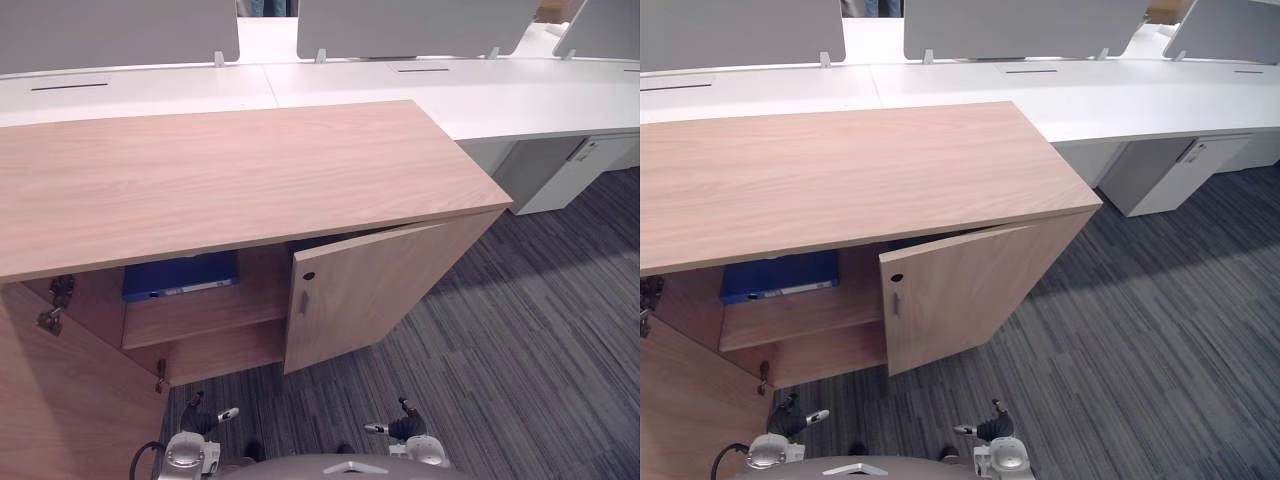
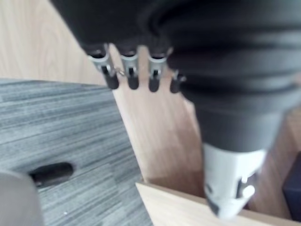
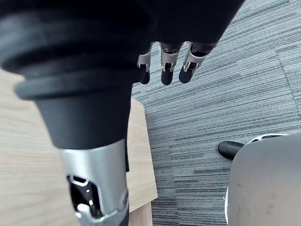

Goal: Walk over to the cabinet, pick up the folder, carry it to the office cabinet, place the folder inside the office cabinet, then close the office cabinet door

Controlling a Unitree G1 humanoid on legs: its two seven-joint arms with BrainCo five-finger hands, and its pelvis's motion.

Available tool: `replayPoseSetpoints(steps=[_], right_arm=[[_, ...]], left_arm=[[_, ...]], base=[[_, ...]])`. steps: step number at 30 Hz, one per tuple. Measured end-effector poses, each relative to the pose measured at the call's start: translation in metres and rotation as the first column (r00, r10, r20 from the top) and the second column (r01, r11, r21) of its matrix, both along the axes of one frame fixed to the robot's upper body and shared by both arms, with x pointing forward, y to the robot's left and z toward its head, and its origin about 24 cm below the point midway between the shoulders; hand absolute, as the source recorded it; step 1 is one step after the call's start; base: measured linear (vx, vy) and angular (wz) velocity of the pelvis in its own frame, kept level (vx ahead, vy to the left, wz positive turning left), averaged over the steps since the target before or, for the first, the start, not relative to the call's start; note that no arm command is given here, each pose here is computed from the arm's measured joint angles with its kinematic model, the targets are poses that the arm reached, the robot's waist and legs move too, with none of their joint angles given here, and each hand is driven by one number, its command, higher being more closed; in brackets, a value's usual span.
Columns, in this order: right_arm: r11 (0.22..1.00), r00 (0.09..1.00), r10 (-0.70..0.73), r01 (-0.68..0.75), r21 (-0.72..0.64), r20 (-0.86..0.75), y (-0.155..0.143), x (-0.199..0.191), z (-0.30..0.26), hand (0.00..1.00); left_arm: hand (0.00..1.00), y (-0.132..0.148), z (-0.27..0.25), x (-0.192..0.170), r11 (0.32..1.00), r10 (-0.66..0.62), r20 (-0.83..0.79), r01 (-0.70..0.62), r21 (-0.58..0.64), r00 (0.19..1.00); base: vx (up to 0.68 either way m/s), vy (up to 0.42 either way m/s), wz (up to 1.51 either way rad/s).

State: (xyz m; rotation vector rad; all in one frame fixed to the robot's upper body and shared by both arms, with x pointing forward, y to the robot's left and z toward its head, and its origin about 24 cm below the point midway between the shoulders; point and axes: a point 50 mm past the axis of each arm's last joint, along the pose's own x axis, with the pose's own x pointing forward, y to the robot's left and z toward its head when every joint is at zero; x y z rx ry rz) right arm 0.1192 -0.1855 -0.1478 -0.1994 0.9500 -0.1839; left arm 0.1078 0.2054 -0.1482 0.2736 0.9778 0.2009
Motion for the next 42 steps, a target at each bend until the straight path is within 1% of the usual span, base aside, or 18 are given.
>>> replayPoseSetpoints(steps=[5,15,24,28,29,32,35,37,38,40,42], right_arm=[[0.998,0.998,-0.054,0.054,0.023,-0.032,0.000,-0.001,-0.003,0.00],[0.998,0.998,-0.050,0.051,0.028,-0.050,0.001,-0.001,-0.005,0.00],[1.000,0.999,-0.016,0.017,0.026,-0.030,0.005,0.009,-0.003,0.00],[1.000,1.000,0.005,-0.004,0.029,-0.010,0.009,0.016,0.000,0.00],[1.000,1.000,0.006,-0.006,0.026,-0.002,0.008,0.019,0.001,0.00],[1.000,1.000,0.004,-0.004,0.005,0.013,0.001,0.024,0.004,0.00],[1.000,0.999,-0.014,0.013,0.017,0.035,0.004,0.025,0.005,0.00],[0.998,0.997,-0.064,0.064,0.005,0.052,-0.003,0.020,0.007,0.00],[0.996,0.995,-0.092,0.092,-0.006,0.037,-0.007,0.013,0.006,0.00],[0.992,0.991,-0.127,0.127,-0.005,0.053,-0.013,0.014,0.008,0.00],[0.991,0.991,-0.132,0.132,0.021,0.029,-0.004,0.009,0.004,0.00]], left_arm=[[0.00,-0.001,-0.001,-0.001,1.000,0.006,-0.010,-0.006,-0.010,1.000],[0.00,-0.001,-0.003,-0.002,0.999,0.027,-0.018,-0.027,-0.023,0.999],[0.00,0.012,0.004,0.005,0.986,0.162,0.044,-0.160,-0.052,0.986],[0.00,0.019,0.006,0.002,0.975,0.222,0.061,-0.220,-0.038,0.973],[0.00,0.019,0.006,0.003,0.974,0.223,0.064,-0.221,-0.039,0.973],[0.00,0.000,0.005,0.011,0.972,0.222,0.073,-0.215,-0.090,0.972],[0.00,-0.005,0.010,0.023,0.979,0.191,0.118,-0.180,-0.101,0.974],[0.00,-0.013,0.008,0.017,0.975,0.199,0.100,-0.186,-0.124,0.975],[0.00,-0.015,0.008,0.019,0.975,0.196,0.103,-0.182,-0.131,0.975],[0.00,-0.015,0.009,0.023,0.975,0.192,0.113,-0.177,-0.133,0.975],[0.00,-0.009,0.010,0.023,0.979,0.179,0.114,-0.166,-0.116,0.977]], base=[[0.00,0.000,0.00],[-0.04,-0.009,-0.10],[0.02,0.014,0.18],[0.07,-0.074,0.63],[-0.01,-0.151,0.73],[-0.09,-0.115,0.78],[-0.14,-0.059,0.82],[-0.17,0.001,0.68],[-0.18,0.118,0.74],[-0.13,0.118,0.57],[-0.11,0.066,0.30]])
